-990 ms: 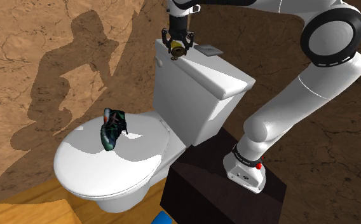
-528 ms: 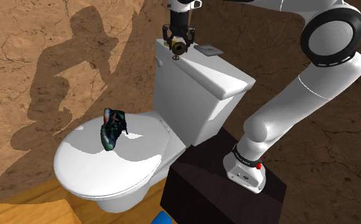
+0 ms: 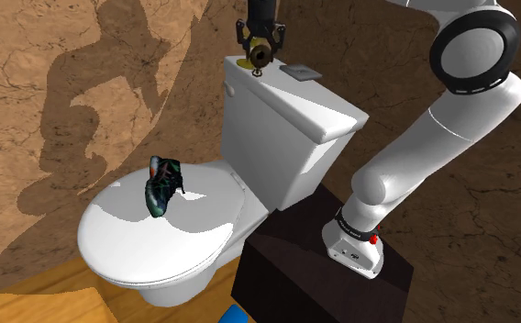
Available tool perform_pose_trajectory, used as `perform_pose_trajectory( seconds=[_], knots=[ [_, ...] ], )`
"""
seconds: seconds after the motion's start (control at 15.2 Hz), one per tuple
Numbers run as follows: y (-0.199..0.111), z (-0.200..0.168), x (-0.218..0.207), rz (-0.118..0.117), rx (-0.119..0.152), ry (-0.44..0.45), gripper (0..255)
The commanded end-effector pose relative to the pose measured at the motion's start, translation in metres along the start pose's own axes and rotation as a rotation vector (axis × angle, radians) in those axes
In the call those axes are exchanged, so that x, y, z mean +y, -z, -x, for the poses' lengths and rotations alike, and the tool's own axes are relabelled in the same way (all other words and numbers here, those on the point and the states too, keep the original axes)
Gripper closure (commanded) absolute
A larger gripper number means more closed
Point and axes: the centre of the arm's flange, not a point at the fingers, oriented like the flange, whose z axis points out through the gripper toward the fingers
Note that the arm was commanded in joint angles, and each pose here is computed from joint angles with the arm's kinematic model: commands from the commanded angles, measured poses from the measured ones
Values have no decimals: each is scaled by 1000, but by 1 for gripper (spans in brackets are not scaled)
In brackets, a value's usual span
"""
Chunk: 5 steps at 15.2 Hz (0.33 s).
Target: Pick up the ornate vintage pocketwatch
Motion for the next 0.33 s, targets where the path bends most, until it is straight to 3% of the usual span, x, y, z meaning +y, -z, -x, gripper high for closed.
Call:
perform_pose_trajectory(
  seconds=[0.0,0.26],
  knots=[
    [10,-1,0,0,0,0,255],
    [21,-3,1,0,0,0,255]
  ],
)
